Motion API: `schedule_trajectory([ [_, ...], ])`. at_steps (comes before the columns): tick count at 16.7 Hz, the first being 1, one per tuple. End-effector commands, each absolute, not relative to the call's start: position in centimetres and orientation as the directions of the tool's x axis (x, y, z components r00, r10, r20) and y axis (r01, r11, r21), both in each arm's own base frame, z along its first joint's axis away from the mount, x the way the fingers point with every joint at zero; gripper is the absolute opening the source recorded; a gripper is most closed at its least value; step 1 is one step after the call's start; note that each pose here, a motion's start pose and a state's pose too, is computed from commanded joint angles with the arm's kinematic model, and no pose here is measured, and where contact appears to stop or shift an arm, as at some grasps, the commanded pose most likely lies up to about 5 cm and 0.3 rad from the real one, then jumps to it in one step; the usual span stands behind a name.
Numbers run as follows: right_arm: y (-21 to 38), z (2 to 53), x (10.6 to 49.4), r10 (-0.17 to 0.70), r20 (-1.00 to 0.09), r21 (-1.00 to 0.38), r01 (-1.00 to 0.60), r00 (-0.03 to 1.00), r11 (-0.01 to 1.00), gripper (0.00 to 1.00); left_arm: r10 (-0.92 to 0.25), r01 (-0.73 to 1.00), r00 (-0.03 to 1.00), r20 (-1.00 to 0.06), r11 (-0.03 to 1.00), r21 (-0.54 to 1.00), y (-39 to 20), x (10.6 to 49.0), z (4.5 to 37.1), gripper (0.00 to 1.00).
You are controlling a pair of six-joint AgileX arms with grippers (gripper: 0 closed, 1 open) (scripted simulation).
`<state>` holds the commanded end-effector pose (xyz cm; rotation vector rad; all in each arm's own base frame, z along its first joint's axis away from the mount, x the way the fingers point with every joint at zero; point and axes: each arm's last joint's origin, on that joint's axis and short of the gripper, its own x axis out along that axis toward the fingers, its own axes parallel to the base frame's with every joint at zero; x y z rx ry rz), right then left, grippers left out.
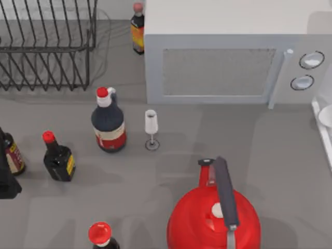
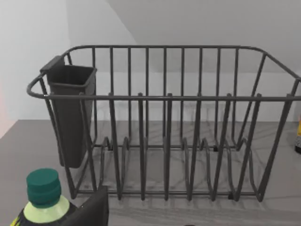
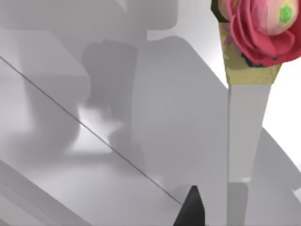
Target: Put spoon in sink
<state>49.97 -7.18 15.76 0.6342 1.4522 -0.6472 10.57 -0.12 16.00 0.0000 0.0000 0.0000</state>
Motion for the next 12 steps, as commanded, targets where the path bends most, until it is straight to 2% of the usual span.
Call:
schedule_trajectory([
  [6,-7.18,15.76,49.97,-0.016,-1.000,0.001,0.733,0.016,0.680,0.98,0.000,0.000,1.000,0.000,1.000,0.000,-0.12,10.57,16.00,1.00],
  [12,-7.18,15.76,49.97,-0.016,-1.000,0.001,0.733,0.016,0.680,1.00,0.000,0.000,1.000,0.000,1.000,0.000,-0.12,10.57,16.00,1.00],
])
